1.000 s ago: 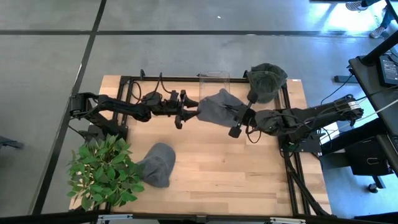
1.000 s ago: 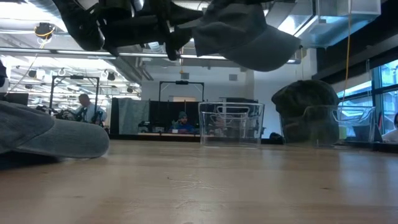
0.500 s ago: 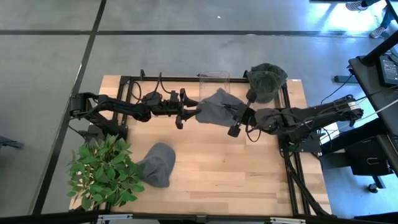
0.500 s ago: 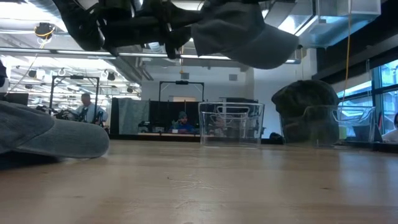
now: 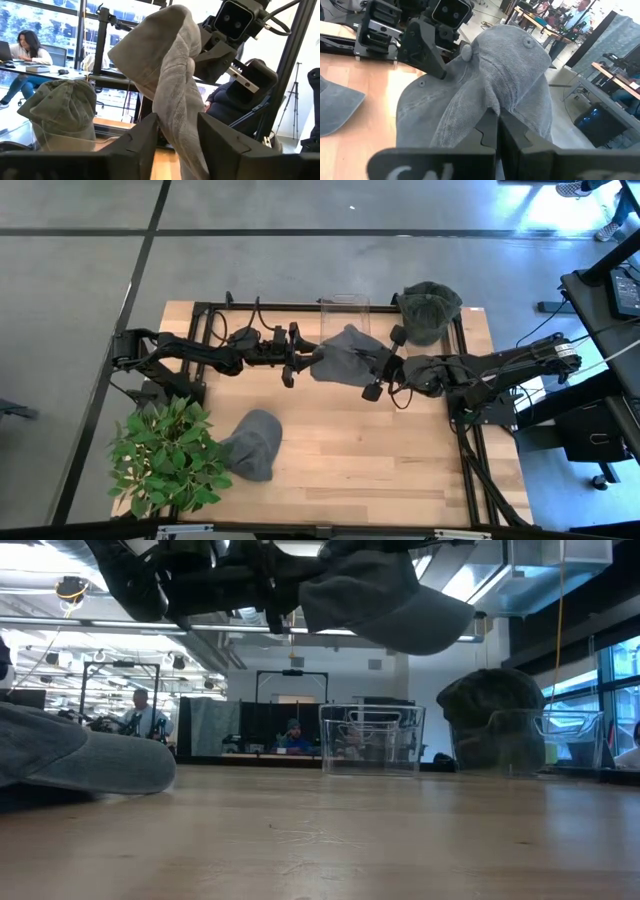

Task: Pick & Place hat
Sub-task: Put the right gray cap into the left transparent bin

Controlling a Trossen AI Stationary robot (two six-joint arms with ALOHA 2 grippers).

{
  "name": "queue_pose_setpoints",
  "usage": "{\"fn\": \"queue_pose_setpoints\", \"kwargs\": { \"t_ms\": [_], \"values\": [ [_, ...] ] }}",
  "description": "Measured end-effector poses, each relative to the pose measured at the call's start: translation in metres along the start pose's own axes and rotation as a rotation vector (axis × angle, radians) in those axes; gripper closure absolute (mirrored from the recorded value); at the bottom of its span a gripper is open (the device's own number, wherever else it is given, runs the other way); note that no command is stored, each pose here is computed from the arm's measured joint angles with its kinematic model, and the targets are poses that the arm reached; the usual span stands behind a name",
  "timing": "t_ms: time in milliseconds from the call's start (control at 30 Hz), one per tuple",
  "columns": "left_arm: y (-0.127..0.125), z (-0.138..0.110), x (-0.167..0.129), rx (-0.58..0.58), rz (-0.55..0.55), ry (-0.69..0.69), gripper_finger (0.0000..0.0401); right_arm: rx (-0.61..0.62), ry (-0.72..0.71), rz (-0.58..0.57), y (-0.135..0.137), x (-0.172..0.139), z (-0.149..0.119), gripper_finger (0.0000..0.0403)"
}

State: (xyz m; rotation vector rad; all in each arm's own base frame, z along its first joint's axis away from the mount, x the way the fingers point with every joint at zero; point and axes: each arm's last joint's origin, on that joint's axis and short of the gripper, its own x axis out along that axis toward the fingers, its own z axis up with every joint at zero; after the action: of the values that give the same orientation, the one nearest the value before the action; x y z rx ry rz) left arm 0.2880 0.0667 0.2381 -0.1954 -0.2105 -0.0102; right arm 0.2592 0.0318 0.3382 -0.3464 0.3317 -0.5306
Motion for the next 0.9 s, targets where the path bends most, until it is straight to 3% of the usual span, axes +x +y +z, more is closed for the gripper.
{"fn": "queue_pose_setpoints", "kwargs": {
  "t_ms": [300, 467, 633, 900],
  "values": [
    [0.000, 0.000, 0.000, 0.102, 0.007, -0.001, 0.0391, -0.007, -0.001, 0.005, 0.000, 0.000, 0.000, 0.0394],
    [0.000, 0.002, -0.001, 0.108, -0.015, -0.001, 0.0396, -0.041, 0.006, 0.014, 0.002, -0.001, -0.001, 0.0364],
    [0.006, 0.005, -0.002, 0.059, -0.075, 0.050, 0.0397, -0.031, 0.016, 0.024, 0.003, -0.004, -0.002, 0.0306],
    [0.010, 0.014, 0.019, -0.084, -0.146, 0.422, 0.0397, -0.018, 0.003, 0.080, -0.006, -0.008, -0.001, 0.0213]
  ]
}}
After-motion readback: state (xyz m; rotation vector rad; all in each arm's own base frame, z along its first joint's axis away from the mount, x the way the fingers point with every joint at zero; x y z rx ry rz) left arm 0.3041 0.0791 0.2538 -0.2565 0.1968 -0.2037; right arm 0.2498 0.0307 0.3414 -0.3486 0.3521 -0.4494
